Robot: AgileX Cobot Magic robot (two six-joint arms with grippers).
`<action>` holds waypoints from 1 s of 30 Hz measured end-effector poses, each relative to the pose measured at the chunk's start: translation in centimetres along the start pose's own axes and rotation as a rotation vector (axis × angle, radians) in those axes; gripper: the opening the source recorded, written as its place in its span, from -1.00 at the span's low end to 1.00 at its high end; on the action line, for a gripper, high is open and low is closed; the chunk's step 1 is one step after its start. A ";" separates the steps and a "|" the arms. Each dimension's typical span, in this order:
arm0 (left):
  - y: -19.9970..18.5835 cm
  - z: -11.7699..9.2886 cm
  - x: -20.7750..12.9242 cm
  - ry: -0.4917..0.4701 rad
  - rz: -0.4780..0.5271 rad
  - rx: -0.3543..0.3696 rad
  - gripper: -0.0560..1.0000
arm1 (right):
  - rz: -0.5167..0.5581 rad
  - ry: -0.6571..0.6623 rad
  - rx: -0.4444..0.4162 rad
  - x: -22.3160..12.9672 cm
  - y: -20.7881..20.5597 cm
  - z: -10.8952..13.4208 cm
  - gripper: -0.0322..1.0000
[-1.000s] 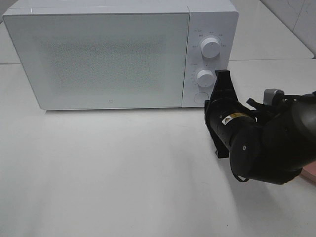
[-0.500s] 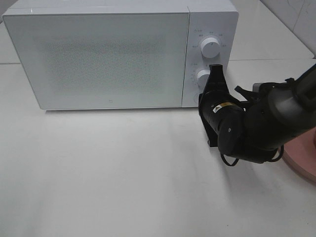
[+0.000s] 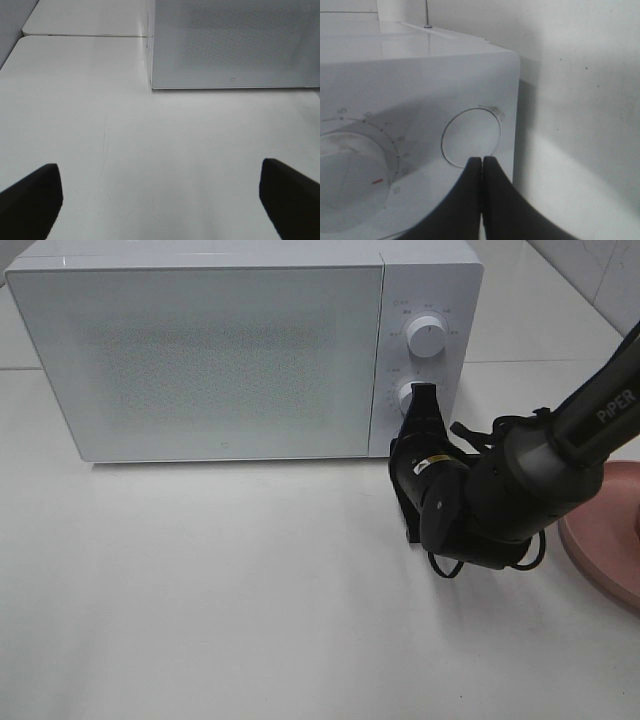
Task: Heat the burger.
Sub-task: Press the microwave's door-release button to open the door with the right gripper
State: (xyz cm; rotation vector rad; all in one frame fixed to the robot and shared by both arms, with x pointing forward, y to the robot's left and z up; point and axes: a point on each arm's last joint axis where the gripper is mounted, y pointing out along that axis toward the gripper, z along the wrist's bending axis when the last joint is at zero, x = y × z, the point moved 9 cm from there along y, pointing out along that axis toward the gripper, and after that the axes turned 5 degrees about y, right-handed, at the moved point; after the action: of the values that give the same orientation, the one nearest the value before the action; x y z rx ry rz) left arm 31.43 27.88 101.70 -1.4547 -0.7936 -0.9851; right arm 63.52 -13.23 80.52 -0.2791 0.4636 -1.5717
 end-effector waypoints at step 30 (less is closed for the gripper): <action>0.0 0.0 0.0 0.000 0.000 0.000 0.98 | -0.027 0.027 0.007 0.5 1.7 0.3 -0.94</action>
State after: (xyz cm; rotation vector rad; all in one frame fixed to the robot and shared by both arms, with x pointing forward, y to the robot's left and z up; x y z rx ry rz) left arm 31.43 27.88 101.70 -1.4547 -0.7936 -0.9851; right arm 65.14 -13.78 79.95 -0.2598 0.4771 -1.6049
